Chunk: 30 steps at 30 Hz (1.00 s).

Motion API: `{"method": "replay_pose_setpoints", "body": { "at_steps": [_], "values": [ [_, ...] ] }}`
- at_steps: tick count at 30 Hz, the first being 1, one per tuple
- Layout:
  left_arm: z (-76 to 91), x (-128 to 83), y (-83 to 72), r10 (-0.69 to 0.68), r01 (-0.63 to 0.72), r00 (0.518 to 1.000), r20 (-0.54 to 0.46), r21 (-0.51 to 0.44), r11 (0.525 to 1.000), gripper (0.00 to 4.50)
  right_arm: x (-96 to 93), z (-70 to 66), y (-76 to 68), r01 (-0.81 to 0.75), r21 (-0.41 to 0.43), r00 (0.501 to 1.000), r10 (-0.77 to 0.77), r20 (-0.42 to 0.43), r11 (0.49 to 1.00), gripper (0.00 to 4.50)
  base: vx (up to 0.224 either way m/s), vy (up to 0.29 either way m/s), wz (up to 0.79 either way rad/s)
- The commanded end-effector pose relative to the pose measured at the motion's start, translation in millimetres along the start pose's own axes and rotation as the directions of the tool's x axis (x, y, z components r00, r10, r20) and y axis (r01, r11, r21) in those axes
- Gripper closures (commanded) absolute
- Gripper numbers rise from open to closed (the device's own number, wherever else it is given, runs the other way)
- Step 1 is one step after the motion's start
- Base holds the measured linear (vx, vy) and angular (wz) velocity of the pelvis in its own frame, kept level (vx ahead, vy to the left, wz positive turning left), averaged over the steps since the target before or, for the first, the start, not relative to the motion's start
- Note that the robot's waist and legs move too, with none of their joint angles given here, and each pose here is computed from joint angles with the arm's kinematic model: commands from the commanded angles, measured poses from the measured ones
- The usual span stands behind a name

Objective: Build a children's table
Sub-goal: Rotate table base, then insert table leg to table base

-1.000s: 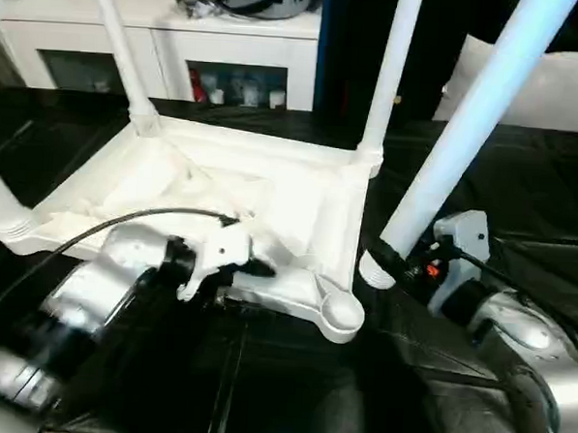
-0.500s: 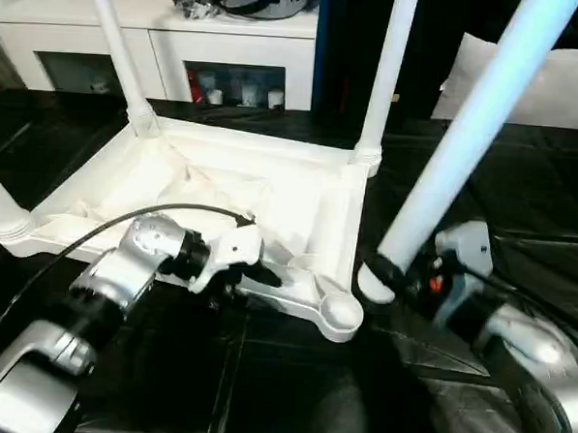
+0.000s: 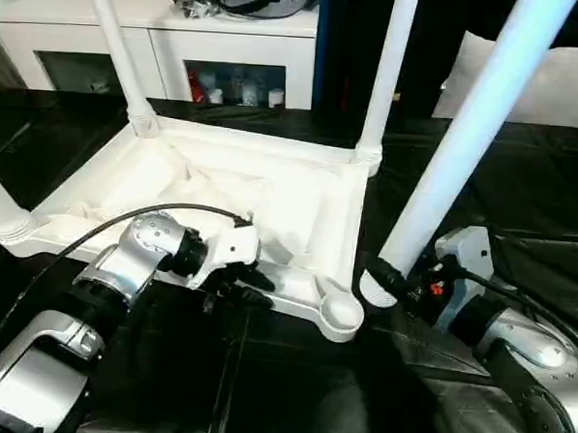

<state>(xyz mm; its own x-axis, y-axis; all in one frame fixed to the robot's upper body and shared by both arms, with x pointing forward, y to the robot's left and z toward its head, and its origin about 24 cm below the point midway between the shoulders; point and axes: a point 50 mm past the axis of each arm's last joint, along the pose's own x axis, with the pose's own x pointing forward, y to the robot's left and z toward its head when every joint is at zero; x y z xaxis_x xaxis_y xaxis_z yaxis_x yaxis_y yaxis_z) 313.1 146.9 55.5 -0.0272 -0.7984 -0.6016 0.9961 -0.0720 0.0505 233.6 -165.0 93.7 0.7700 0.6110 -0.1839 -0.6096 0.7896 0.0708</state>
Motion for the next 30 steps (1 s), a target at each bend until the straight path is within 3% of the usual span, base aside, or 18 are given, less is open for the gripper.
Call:
{"method": "replay_pose_setpoints", "body": {
  "at_steps": [1, 7, 11, 14, 20, 25, 30],
  "values": [
    [-2.4, -5, 1.7, 0.025, -0.025, 1.0, -0.011, -0.007, 1.0, 3.8, 4.1, 7.5, 4.1, -0.027, -0.007, 0.999, 0.028, 0.019, 1.0, 2.57, 0.0, 0.0, 0.0],
    [-8.3, -8, -0.1, 0.099, -0.099, 0.995, -0.001, -0.085, 0.991, 4.32, 14.9, 12.0, 8.9, -0.063, 0.013, 0.998, 0.062, 0.029, 0.998, 2.57, 0.0, 0.0, 0.0],
    [-11.3, -6, -1.8, 0.166, -0.166, 0.986, -0.01, -0.119, 0.979, 4.4, 20.0, 14.9, 10.9, -0.078, 0.03, 0.996, 0.077, 0.039, 0.996, 2.57, 0.0, 0.0, 0.0],
    [-8.7, 5, -7.9, 0.247, -0.239, 0.969, 0.015, -0.203, 0.95, 4.48, 30.1, 17.7, 12.4, -0.106, 0.067, 0.994, 0.104, 0.041, 0.992, 2.57, 0.0, 0.0, 0.0],
    [-5.7, 14, -15.7, 0.25, -0.243, 0.968, 0.005, -0.212, 0.947, 4.5, 37.4, 12.9, 12.4, -0.123, 0.049, 0.992, 0.123, -0.012, 0.991, 2.57, 0.0, 0.0, 0.0],
    [-1.9, 18, -21.1, 0.243, -0.238, 0.97, 0.011, -0.162, 0.958, 4.5, 42.8, 4.2, 6.9, -0.133, 0.016, 0.985, 0.134, -0.105, 0.991, 2.57, 0.0, 0.0, 0.0],
    [-11.6, 13, -25.5, 0.235, -0.242, 0.97, -0.061, -0.143, 0.96, 4.5, 41.5, -1.7, -0.3, -0.125, -0.014, 0.978, 0.121, -0.17, 0.992, 2.57, 0.0, 0.0, 0.0]
  ]
}}
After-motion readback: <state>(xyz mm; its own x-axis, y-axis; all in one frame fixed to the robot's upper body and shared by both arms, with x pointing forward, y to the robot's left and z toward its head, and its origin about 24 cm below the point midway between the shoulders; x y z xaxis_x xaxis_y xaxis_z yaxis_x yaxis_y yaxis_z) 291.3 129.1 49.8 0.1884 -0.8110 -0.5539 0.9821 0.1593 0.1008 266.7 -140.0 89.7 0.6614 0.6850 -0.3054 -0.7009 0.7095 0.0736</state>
